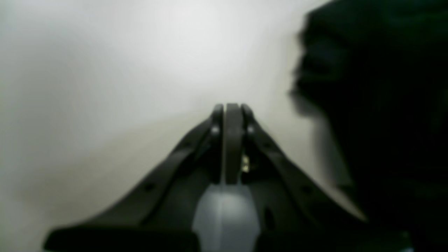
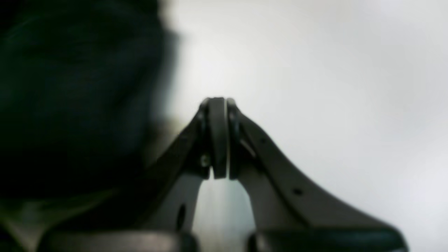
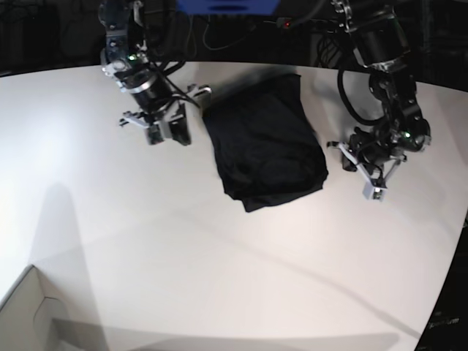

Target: Layout the t-shirt on the table in an organized manner, then fold the t-shirt properly

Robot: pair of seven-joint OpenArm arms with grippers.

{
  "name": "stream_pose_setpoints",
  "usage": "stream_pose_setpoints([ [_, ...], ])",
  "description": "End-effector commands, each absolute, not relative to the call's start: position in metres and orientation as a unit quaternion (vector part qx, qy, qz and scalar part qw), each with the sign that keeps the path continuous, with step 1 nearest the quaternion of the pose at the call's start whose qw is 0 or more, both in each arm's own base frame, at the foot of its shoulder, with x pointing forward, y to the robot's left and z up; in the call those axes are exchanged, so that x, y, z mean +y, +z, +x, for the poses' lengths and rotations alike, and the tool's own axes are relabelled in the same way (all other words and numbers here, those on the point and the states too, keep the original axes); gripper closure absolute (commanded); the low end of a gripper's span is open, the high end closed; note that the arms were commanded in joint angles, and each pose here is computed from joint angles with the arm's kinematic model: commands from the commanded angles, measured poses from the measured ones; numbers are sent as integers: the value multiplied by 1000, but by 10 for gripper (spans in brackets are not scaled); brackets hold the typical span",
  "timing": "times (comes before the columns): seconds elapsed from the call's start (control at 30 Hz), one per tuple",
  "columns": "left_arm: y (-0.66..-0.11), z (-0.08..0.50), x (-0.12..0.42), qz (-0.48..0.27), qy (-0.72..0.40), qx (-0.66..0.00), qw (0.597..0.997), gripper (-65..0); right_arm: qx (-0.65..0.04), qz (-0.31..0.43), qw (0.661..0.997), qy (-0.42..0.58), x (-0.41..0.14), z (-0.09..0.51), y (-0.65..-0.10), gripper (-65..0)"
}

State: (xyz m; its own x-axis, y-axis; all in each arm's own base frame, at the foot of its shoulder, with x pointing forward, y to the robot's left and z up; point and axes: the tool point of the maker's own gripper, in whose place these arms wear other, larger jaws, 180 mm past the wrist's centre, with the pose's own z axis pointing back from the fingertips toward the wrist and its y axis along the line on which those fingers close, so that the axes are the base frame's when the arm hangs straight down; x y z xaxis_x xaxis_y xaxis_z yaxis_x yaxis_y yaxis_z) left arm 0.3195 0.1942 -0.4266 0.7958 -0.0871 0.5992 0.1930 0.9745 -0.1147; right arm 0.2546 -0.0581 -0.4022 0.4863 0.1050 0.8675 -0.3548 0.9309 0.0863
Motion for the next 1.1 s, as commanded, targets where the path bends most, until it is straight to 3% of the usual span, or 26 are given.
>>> stream_pose_setpoints([
  [0.0,-425,324,184,-93,-83,-313,942,-16,-509,137,839,135,-52,260,-390,0],
  [0.27,-427,347,134,-139,-117,-307,934,-16,-486,192,835,173,0,235,-396,0],
  [0.63,-417,374,114,-167,-111,-318,927,-16,-470,177,849,165,-18,221,-407,0],
  [0.83,-382,384,149,-116,-117,-359,919,-16,-484,131,855,133,-61,226,-401,0],
  [1.07,-360,322,220,-13,-87,-340,936,-16,-502,49,859,92,-130,215,-378,0],
])
